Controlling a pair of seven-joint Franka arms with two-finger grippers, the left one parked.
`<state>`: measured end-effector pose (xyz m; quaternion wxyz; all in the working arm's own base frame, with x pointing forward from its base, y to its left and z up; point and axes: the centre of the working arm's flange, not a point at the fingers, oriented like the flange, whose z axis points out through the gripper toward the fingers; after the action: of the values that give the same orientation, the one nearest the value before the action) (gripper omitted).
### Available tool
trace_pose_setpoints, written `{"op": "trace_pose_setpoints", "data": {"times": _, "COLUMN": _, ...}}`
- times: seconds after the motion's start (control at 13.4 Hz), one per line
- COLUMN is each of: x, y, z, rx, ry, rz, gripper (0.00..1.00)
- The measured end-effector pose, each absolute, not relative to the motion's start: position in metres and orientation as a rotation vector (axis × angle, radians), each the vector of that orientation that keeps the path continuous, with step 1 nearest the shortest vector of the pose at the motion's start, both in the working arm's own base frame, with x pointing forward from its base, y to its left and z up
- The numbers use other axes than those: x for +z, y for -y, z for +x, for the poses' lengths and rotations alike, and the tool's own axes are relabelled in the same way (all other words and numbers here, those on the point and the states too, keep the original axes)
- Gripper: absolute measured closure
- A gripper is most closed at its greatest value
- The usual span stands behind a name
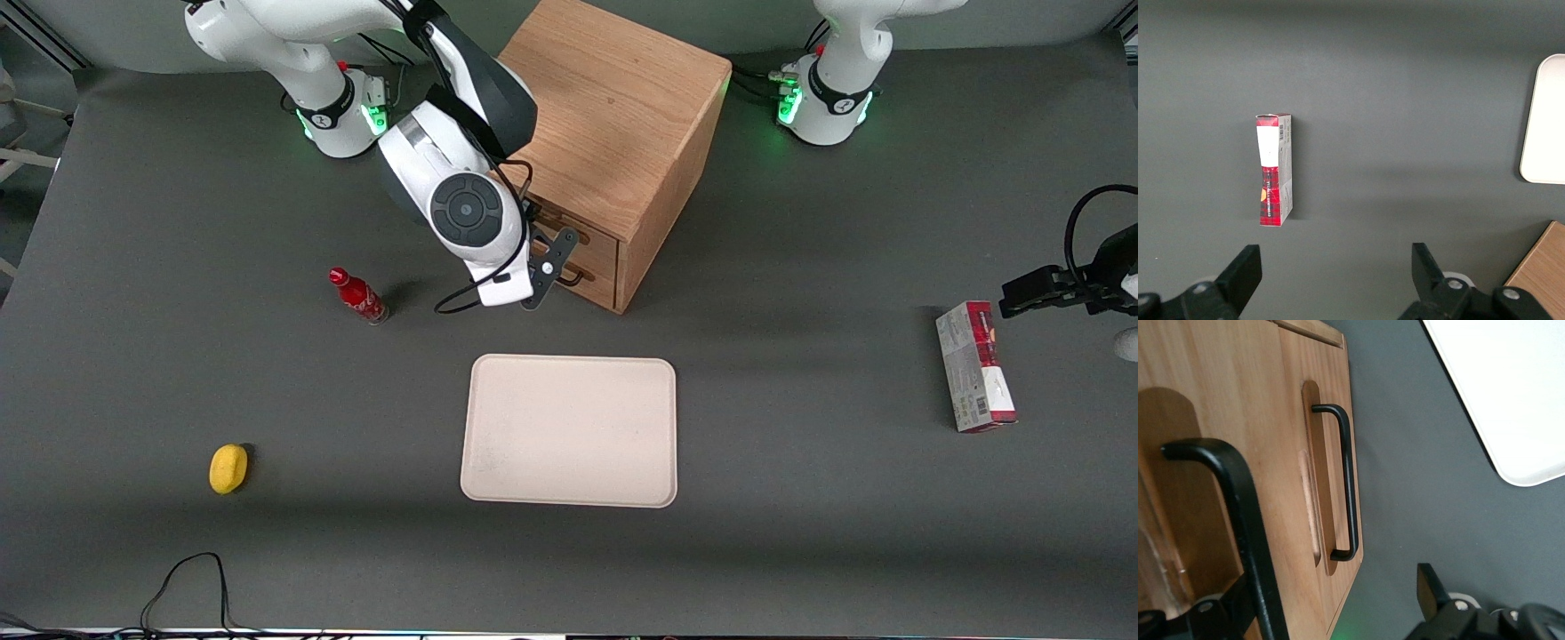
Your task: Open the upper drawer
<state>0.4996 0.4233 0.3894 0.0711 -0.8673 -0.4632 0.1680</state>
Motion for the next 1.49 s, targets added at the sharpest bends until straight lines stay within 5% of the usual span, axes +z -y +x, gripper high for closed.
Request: {"op": "trace_pose_setpoints", "data": {"times": 1.49, "x": 0.387, "y": -0.313, "z": 0.617, "rx": 0.306, "ry": 1.169, "rz": -2.721, "gripper": 0.00}}
